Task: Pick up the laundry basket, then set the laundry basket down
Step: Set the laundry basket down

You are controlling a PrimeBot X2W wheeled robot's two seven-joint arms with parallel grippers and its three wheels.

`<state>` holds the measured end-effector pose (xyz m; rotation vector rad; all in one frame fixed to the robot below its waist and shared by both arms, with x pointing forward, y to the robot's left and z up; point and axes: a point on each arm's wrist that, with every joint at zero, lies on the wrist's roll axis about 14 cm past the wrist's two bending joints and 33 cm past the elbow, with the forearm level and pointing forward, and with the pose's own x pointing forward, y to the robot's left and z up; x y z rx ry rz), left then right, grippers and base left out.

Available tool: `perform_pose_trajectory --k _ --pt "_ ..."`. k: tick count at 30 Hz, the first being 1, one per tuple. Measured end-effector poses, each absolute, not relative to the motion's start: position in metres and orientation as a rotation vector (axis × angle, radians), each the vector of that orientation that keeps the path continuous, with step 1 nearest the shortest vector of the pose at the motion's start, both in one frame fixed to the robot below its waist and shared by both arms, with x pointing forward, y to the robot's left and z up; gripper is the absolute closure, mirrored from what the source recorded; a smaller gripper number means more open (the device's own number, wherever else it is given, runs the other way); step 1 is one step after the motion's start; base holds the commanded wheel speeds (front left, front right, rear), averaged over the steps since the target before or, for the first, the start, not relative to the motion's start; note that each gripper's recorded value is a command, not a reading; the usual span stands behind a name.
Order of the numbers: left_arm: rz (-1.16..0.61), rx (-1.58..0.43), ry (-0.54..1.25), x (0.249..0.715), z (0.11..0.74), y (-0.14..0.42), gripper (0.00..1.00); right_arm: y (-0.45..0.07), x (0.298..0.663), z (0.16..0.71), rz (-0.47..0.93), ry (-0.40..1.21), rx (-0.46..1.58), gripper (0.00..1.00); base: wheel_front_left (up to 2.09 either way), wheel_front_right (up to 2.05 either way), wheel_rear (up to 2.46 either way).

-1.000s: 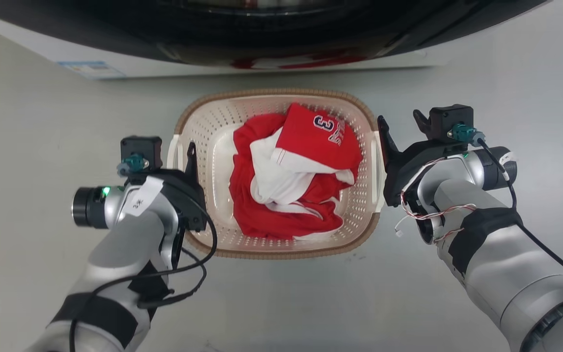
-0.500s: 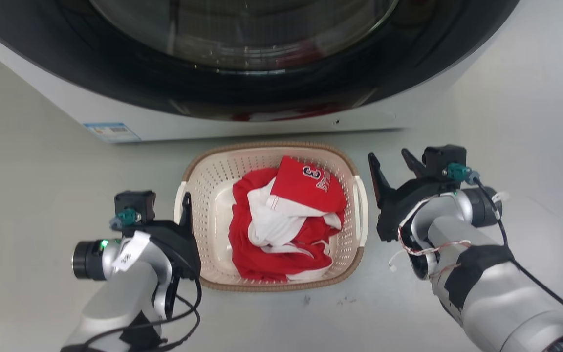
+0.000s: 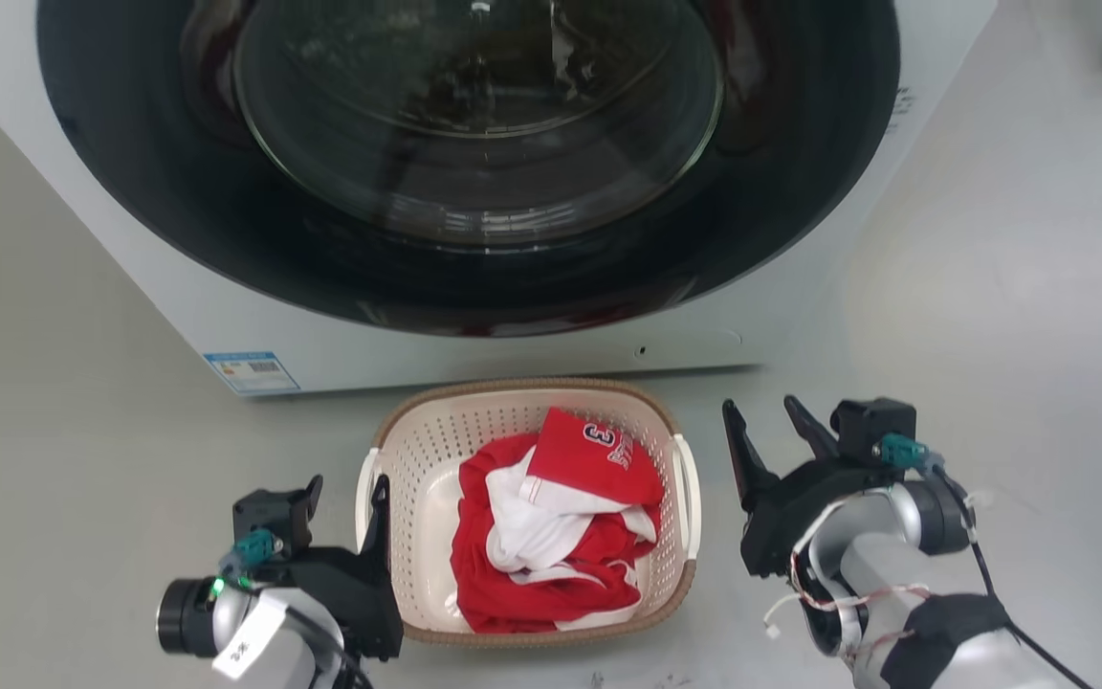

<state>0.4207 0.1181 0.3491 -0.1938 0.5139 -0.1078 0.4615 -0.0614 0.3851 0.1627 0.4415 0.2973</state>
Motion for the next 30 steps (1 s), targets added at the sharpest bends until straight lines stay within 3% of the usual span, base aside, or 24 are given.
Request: perform_pose_trajectory --k 20,30 --pt "-0.052 -0.227 0.283 0.358 0.410 0.139 0.00 -0.073 0.389 0.445 0.292 0.229 0.216 0.00 0.00 0.00 0.00" --pt "-0.013 -0.199 0.184 0.345 0.433 0.150 0.00 -0.102 0.373 0.461 0.216 0.139 0.213 0.00 0.00 0.00 0.00"
